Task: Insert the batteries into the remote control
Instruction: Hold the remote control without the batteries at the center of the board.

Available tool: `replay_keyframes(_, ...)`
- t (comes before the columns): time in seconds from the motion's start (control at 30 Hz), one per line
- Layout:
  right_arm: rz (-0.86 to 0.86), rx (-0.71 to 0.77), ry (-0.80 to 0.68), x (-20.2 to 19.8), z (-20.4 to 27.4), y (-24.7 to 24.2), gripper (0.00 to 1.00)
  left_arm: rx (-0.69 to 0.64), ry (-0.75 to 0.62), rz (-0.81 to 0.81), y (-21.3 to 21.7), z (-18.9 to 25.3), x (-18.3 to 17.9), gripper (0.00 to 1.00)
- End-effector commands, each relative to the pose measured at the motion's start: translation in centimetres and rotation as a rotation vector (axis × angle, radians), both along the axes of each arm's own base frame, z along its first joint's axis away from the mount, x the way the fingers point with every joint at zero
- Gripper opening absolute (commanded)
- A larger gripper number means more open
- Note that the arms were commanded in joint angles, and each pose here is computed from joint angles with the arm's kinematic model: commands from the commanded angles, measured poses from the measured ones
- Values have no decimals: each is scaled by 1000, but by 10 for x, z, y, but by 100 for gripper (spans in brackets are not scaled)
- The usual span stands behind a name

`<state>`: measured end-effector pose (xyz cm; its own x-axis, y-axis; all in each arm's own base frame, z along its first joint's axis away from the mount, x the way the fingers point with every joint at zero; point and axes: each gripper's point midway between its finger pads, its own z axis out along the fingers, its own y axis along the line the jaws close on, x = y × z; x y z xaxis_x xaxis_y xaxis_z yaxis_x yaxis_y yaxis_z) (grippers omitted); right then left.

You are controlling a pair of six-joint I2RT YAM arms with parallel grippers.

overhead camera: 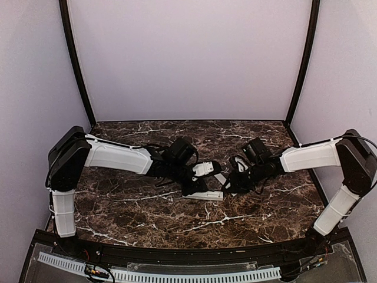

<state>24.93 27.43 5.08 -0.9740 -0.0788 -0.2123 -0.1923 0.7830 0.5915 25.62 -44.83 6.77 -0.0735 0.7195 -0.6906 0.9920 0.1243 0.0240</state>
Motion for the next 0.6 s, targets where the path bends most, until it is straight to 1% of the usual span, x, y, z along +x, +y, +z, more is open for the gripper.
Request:
replay_keyframes(0.0,20,20,-14,8,3,7,32,10,30,-49,-2,0,-6,0)
replay_keyframes(0.27,25,25,9,4,-3,8,19,16,83,-72,-4,-9,-13,0)
replay_keyframes(0.57,35,41,26,3,-7,12,14,41,82,-65,-6,-17,-8,0)
